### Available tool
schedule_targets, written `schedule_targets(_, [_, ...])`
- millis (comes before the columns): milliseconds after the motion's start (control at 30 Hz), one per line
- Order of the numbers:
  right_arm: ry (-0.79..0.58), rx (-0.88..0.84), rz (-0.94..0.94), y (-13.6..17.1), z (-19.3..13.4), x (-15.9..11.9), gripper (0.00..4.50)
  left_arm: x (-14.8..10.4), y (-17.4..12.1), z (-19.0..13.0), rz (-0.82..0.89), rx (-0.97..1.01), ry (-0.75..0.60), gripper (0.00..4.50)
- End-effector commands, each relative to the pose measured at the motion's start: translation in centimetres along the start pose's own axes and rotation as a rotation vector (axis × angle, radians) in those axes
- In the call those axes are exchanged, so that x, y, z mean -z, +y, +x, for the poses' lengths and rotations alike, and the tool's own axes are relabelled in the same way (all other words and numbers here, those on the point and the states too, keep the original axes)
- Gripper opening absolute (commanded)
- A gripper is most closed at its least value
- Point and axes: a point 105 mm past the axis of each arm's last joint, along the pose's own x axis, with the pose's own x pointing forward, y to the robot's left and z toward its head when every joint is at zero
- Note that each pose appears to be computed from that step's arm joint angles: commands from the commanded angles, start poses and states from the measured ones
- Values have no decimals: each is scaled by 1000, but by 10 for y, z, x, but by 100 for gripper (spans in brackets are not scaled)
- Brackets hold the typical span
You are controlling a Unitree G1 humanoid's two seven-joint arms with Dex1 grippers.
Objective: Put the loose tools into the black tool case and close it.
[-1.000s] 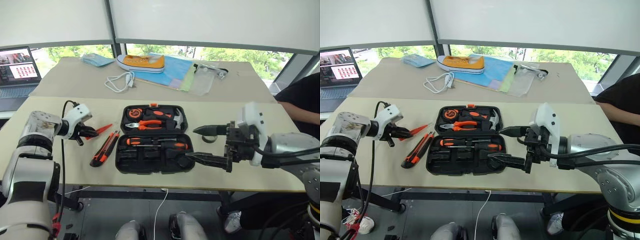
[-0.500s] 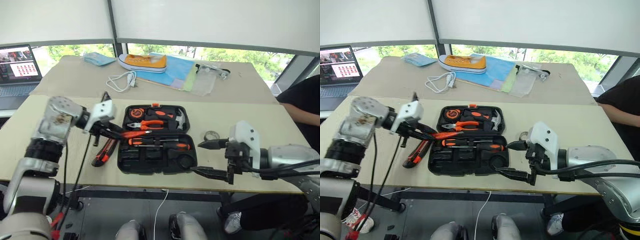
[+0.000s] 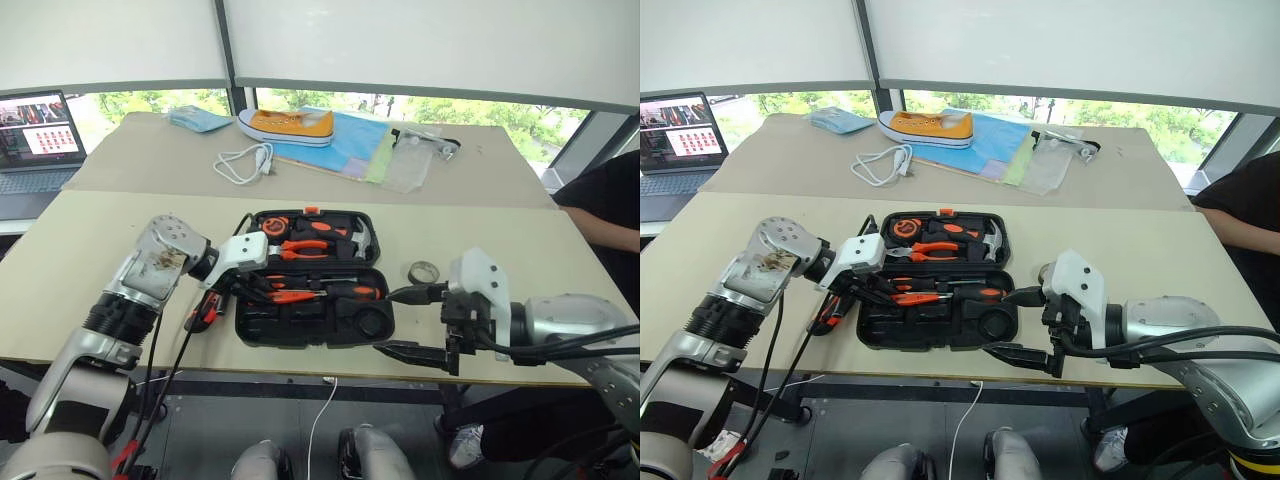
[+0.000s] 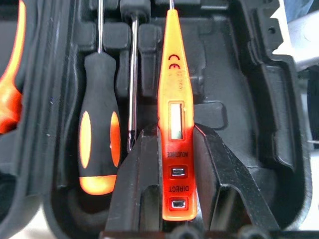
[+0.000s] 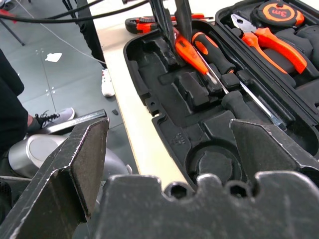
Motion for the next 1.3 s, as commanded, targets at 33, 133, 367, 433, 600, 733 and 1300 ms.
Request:
schedule_targets(33, [-39,19,-53,2,-1,-10,450,-1,5,-1,31,-20,31,42])
schedule_targets(133, [-46,25,-54,1,-1,-11,450,-1,7,1,29,-21,33,42])
schedule_targets(367, [-62,33,-50,1,-2,-13,450,-13,-3,-11,52,41,-38,206])
schedule_targets(433, [-61,35,-48,1,-2,-12,450,-15,-4,-19,57,47,-61,279])
schedule_targets(600, [-59,37,-40,2,-2,-10,450,-7,5,-28,33,-24,-92,279])
schedule_targets(733, [-56,38,-36,2,-3,-8,450,-12,10,-26,9,-54,-206,228])
schedule_targets(1300, [-60,48,-22,1,-1,-7,450,1,2,15,16,-37,-203,3])
